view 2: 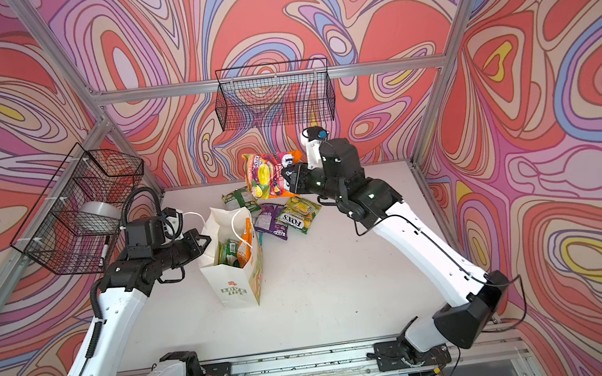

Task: Place the snacks into the paper bag
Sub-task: Place the snack in the paper bag.

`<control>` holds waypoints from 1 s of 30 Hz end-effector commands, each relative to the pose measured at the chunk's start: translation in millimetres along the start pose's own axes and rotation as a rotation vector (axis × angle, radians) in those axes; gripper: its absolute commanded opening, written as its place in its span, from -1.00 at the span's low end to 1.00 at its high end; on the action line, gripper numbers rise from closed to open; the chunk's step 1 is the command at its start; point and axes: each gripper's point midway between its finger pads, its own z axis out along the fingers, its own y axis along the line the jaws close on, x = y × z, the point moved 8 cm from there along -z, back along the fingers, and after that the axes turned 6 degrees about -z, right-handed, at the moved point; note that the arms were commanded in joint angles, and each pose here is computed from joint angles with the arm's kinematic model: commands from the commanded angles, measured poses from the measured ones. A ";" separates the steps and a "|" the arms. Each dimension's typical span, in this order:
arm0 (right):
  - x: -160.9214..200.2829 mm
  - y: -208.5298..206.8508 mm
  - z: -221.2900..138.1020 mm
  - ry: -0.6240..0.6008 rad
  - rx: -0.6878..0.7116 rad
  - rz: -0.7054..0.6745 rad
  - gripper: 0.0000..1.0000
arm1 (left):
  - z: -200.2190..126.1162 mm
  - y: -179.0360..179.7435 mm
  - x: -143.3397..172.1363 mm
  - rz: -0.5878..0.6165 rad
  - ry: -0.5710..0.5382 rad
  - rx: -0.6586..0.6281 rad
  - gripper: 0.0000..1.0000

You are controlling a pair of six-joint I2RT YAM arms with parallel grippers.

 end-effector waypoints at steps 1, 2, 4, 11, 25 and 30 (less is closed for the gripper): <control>-3.7 30.0 19.9 0.003 -0.067 -0.088 -1.00 | 5.7 2.4 5.6 -0.013 0.040 0.008 -1.00; -1.5 36.6 28.0 0.017 -0.074 -0.106 -1.00 | 5.9 2.2 5.9 -0.013 0.044 0.010 -1.00; 1.3 46.8 42.2 0.037 -0.087 -0.132 -1.00 | 4.6 0.7 5.7 -0.011 0.042 0.022 -1.00; 24.0 62.5 87.3 0.143 -0.131 -0.153 -1.00 | 3.0 -0.3 6.1 -0.007 0.035 0.033 -1.00; 72.1 69.5 81.3 0.287 -0.081 -0.229 -1.00 | 1.5 -1.2 6.2 -0.007 0.034 0.040 -1.00; 85.2 67.9 84.4 0.337 -0.045 -0.259 -1.00 | 2.1 -0.9 6.2 -0.008 0.034 0.038 -1.00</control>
